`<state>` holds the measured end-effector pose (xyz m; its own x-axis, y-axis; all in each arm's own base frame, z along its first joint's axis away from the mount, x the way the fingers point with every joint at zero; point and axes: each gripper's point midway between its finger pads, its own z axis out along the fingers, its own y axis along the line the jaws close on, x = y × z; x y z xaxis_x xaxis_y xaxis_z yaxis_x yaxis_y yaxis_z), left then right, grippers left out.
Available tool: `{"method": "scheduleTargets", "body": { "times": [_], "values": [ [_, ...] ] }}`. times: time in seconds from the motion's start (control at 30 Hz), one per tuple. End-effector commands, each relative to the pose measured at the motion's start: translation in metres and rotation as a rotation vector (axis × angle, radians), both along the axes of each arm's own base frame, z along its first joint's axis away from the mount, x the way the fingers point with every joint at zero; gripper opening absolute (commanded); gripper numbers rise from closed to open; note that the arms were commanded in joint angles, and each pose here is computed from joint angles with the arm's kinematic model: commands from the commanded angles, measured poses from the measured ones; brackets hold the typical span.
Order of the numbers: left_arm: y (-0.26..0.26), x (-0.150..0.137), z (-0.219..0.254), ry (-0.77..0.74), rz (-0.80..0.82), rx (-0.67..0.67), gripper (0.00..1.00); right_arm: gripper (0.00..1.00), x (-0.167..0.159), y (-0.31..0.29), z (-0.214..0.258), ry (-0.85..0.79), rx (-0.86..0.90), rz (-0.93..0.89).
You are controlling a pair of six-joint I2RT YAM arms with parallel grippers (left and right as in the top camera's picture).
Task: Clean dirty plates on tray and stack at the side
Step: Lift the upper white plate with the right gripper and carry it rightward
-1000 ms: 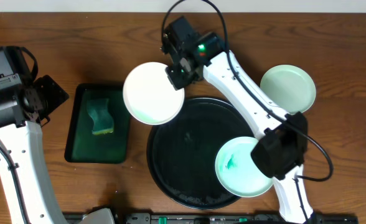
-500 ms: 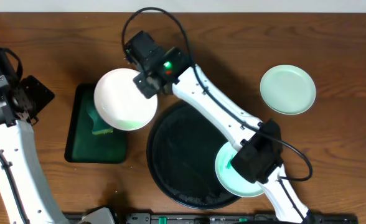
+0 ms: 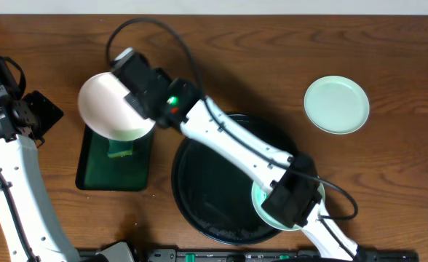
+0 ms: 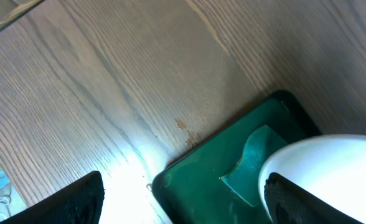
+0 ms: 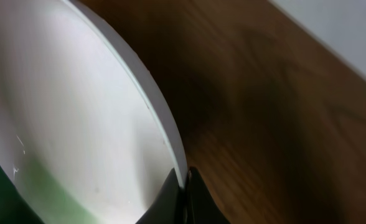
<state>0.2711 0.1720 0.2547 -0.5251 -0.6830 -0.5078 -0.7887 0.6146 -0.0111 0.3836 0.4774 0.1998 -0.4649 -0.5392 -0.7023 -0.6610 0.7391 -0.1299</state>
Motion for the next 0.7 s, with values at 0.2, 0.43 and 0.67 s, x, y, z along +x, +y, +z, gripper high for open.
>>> {"method": "scheduleTargets", "body": {
  "times": [0.2, 0.43, 0.67],
  "values": [
    [0.003, -0.002, 0.002, -0.001, 0.018, 0.005, 0.84, 0.01, -0.006, 0.009, 0.035, -0.303, -0.133, -0.09],
    [0.003, -0.002, 0.002, 0.0, 0.018, 0.005, 0.83, 0.01, 0.007, -0.004, 0.052, -0.396, -0.147, -0.201],
    [0.003, -0.002, 0.002, 0.0, 0.018, 0.005, 0.83, 0.01, 0.0, 0.004, 0.059, -0.429, -0.136, -0.2]
  ]
}}
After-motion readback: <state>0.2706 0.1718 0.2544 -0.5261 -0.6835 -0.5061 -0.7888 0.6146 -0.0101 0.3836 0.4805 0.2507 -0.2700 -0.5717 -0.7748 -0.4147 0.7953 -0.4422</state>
